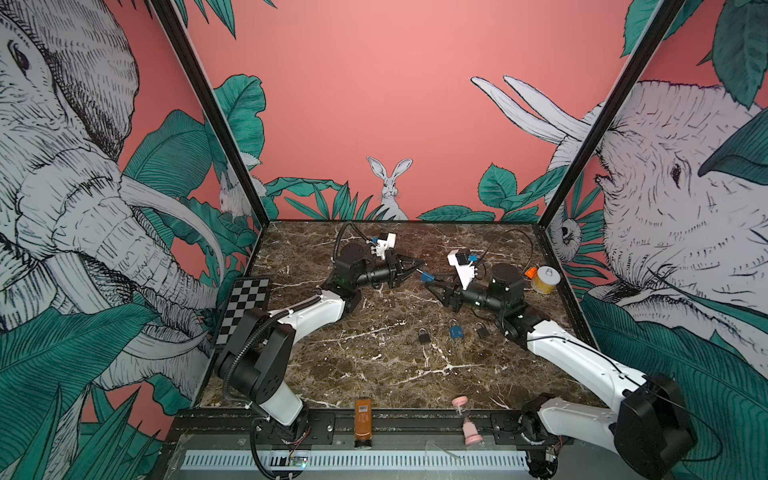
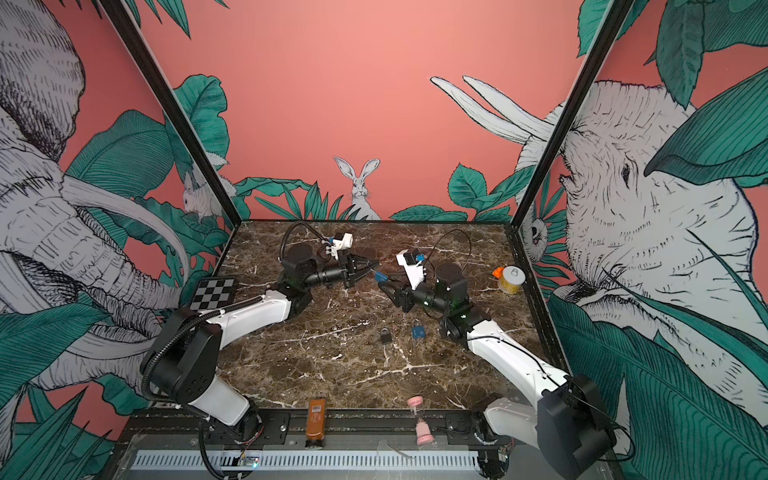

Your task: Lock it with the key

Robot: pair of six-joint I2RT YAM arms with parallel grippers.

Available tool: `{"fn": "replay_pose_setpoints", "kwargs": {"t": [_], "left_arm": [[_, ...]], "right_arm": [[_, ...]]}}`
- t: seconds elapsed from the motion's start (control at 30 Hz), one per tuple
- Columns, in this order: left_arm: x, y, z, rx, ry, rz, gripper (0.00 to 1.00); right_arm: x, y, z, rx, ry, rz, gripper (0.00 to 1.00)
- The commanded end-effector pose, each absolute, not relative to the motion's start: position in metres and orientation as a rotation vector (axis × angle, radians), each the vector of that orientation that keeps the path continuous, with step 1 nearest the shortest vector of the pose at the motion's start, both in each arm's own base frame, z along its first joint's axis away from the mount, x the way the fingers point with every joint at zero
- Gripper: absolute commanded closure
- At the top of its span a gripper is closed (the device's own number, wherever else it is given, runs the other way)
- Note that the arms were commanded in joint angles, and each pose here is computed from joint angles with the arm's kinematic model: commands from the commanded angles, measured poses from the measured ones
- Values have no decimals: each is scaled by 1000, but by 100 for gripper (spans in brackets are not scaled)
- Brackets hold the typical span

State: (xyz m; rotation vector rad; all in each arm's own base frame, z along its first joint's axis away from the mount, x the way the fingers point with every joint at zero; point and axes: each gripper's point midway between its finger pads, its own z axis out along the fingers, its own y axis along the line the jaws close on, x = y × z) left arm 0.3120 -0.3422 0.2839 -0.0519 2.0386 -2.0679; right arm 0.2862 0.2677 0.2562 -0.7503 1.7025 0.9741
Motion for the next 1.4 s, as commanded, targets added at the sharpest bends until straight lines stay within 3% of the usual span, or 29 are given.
{"fn": "replay_pose_setpoints", "kwargs": {"t": [0.0,0.43,0.67,0.73,0.77,0.9,0.93,1.0,1.07,1.13,1.37], "left_arm": [[307,-345,314,48,1943,-2097,100],[306,-347,312,43,1951,-2104,100],[306,-348,312,40,1952,-2097,100],[306,-349,309,38,1958,-2095,100],[306,-350,308,36,1965,-2098,100],[306,-351,302,34,1969,-2093,100],[305,-351,302,47,1967,-2083,94],[306,-348,300,95,1948,-2019,49],[309,-342,295,142,1949,-1904,29],[313,-334,294,212,1945,-1763,25],[321,-313,311,549,1814,-1363,26]], "right_arm": [[290,273,280,-752,1616,980,62],[294,274,284,-739,1604,979,69],[293,275,280,-732,1610,1001,85],[293,275,279,-725,1616,1002,91],[293,274,280,-722,1617,1004,99],[295,272,281,-679,1625,1009,100],[295,271,281,-667,1632,1011,100],[295,266,282,-623,1654,1011,100],[298,259,277,-551,1721,996,100],[297,253,271,-503,1810,995,100],[265,261,247,-422,2109,1259,100]]}}
